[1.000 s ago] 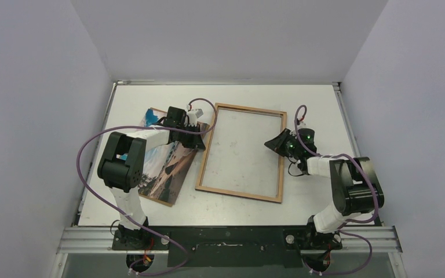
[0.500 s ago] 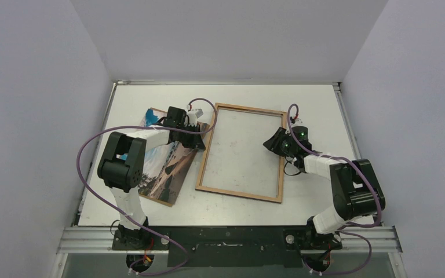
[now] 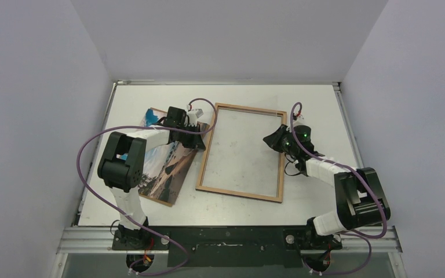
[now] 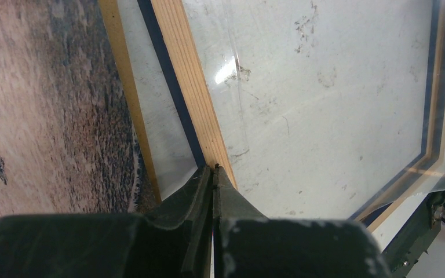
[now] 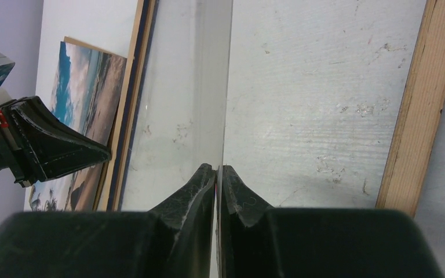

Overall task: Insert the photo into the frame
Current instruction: Place the photo frame item in the photo frame.

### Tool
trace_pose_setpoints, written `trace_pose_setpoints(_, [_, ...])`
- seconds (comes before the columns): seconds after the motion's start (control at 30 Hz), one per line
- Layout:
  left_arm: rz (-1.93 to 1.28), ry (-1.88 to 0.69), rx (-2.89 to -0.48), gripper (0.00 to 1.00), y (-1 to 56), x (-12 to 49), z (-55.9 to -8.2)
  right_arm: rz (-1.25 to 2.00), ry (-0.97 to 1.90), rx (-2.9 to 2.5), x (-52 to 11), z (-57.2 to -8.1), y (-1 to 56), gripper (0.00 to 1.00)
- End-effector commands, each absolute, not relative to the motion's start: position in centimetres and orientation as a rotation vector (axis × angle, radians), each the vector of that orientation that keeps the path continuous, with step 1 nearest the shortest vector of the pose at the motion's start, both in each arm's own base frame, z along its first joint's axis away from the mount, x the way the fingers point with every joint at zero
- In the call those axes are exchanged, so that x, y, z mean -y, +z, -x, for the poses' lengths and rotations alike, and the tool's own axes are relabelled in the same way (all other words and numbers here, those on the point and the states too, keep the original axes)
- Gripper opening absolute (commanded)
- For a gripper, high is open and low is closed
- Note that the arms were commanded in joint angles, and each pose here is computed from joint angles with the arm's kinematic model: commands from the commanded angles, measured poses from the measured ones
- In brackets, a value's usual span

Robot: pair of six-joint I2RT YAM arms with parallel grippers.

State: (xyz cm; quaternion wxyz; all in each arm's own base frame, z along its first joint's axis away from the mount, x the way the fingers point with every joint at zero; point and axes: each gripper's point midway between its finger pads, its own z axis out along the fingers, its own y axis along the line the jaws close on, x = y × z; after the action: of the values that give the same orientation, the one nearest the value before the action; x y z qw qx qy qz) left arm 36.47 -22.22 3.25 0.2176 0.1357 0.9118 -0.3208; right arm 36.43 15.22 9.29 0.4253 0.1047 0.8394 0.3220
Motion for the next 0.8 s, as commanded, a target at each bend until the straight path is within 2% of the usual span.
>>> trace_pose_setpoints(0.0, [-0.41, -0.92, -2.569, 0.0, 2.2, 22.8, -35.4, -0.216, 0.87, -2.002, -16.6, -37.2, 11.3, 0.08])
trace_pose_setpoints(0.2, [-0.408, -0.924, -2.57, 0.0, 2.2, 22.9, -35.5, -0.224, 0.874, -2.007, -16.7, -37.3, 11.0, 0.08])
trace_pose_setpoints(0.37, [-0.41, -0.923, -2.568, 0.0, 2.3, 22.9, -35.5, -0.219, 0.824, -2.058, -16.6, -37.1, 10.0, 0.15])
trace_pose_setpoints(0.77, [-0.405, -0.932, -2.56, 0.0, 2.7, 22.9, -35.6, -0.18, 0.501, -2.186, -15.1, -36.6, 8.9, 0.9])
